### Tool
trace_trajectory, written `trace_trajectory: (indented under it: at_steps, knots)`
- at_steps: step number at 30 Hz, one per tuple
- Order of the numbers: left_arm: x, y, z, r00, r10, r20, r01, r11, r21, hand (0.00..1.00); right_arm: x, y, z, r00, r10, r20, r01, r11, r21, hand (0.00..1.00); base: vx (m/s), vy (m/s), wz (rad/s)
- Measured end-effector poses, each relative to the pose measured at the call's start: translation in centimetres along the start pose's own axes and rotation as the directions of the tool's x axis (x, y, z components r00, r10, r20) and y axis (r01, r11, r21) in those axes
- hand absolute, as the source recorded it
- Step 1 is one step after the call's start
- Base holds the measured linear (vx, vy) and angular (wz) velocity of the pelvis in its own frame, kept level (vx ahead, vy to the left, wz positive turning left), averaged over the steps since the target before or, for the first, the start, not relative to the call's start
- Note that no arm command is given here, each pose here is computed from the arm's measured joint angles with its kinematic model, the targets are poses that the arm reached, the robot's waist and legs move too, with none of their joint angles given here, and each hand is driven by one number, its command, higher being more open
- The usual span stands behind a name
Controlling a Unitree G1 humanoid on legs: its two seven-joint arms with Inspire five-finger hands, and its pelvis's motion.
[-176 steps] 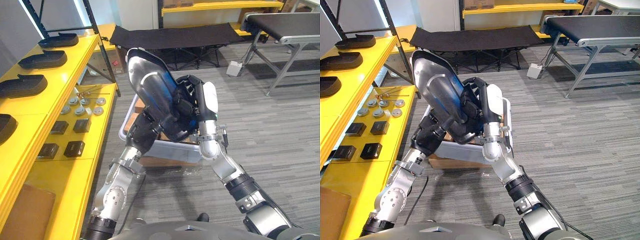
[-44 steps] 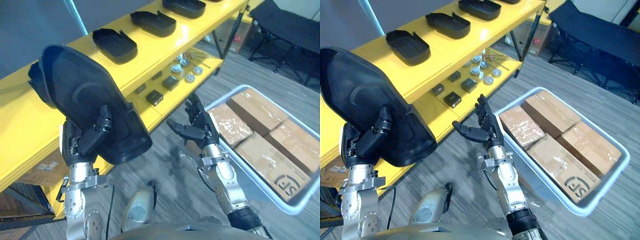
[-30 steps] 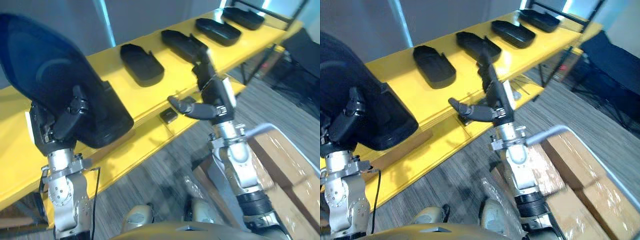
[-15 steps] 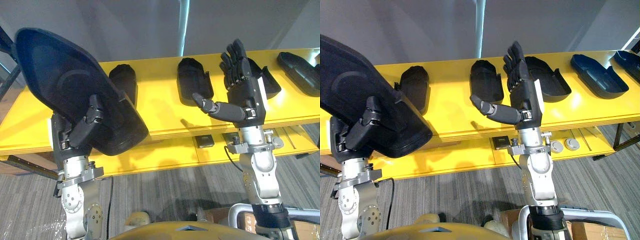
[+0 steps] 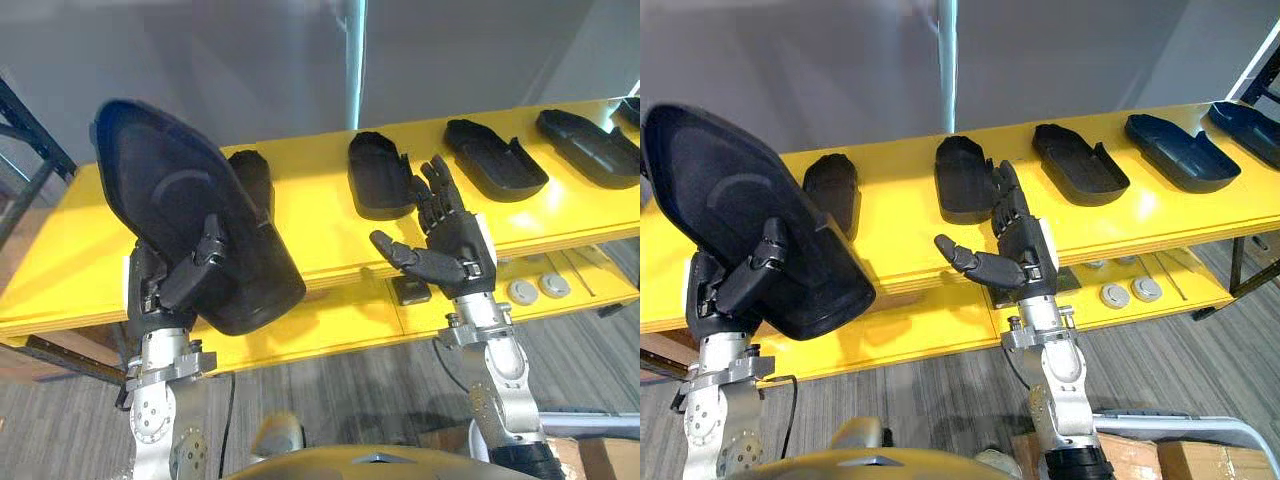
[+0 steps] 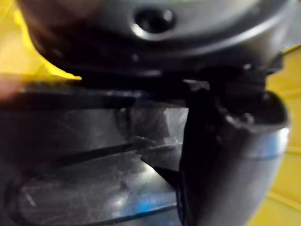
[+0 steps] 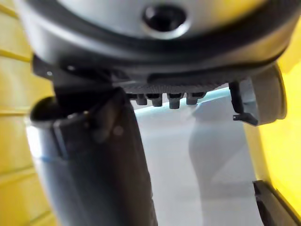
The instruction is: Walk over and take three plastic housings, then place them on the shelf
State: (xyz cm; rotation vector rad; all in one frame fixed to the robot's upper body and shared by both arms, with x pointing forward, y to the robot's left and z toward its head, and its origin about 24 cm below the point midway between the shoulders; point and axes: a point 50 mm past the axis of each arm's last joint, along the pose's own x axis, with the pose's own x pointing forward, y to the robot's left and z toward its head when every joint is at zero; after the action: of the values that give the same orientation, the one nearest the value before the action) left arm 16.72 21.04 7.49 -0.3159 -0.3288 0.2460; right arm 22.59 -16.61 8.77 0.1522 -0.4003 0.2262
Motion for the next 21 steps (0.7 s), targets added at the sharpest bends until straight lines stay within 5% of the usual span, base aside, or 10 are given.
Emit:
trace_trajectory:
  at_steps: [6, 13, 21]
  knots:
    - [0.8, -1.7, -2.7, 0.998, -0.027, -0.06, 0.029, 0.999, 0.037, 0.0, 4.4, 2.1, 1.8, 0.983, 0.039, 0.18, -0.054, 0.995, 0.078, 1.0, -0.02, 0.447, -0.01]
    - [1.8, -0.8, -2.0, 0.991, -0.108, -0.083, 0.122, 0.975, 0.188, 0.0, 2.4, 5.8, -3.1, 0.994, 0.098, -0.037, -0.089, 0.975, 0.202, 1.0, -0.05, 0.643, -0.06]
    - [3.1, -0.6, -0.7, 0.992, -0.126, -0.011, 0.126, 0.981, 0.146, 0.0, 1.9, 5.7, -0.2, 0.995, 0.07, 0.076, -0.08, 0.987, 0.139, 1.0, 0.01, 0.237, 0.2]
